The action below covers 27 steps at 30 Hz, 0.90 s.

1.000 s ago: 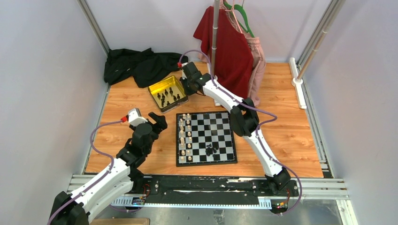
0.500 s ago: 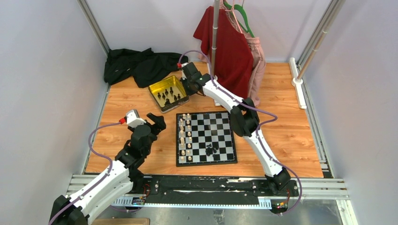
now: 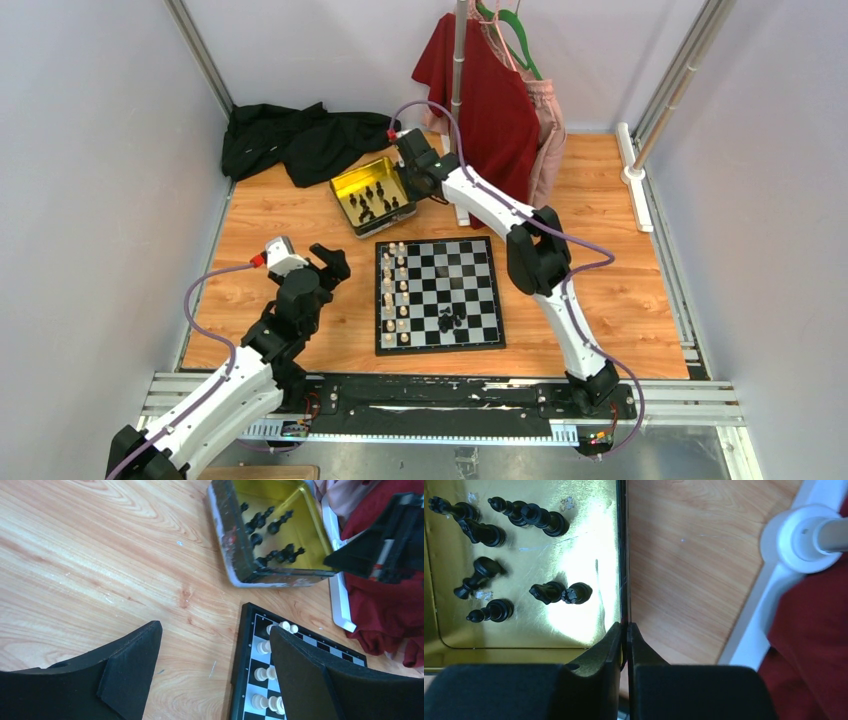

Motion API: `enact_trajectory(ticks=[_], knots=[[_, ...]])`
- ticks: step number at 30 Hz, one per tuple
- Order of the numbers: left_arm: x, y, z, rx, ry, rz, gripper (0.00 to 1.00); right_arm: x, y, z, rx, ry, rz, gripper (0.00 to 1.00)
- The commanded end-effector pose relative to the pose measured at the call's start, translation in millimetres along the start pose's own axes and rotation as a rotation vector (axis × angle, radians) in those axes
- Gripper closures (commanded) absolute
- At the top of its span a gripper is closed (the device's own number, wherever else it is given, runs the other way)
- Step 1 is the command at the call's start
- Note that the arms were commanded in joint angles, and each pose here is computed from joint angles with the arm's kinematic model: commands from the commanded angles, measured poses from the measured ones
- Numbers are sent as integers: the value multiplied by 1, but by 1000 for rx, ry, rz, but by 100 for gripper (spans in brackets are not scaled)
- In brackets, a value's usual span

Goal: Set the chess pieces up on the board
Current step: Pick up the storage box at the center of the board, then place the storage box at the center of the board.

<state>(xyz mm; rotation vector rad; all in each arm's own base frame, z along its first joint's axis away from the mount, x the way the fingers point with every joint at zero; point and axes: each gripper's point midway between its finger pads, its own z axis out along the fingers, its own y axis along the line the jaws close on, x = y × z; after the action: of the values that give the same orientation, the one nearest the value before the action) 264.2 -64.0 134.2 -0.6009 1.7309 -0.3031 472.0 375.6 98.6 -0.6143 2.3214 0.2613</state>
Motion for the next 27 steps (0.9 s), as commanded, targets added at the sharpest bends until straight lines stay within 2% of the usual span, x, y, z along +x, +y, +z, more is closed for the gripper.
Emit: enact_trajectory(ticks=[1,7,12,19,27], knots=[[-12,2,-1,-25,-32,14,15,-47,2,-58,11,-147,7,100],[-19,-1,-4,-27,-36,28,15,-49,1,-96,20,-174,14,100],[-24,-3,-6,-21,-45,28,15,-30,-8,-137,48,-177,25,100],[-24,-7,-7,-4,-29,23,15,43,-28,-195,88,-123,69,100],[-28,-13,-8,8,-28,20,15,127,-62,-273,171,-132,172,100]])
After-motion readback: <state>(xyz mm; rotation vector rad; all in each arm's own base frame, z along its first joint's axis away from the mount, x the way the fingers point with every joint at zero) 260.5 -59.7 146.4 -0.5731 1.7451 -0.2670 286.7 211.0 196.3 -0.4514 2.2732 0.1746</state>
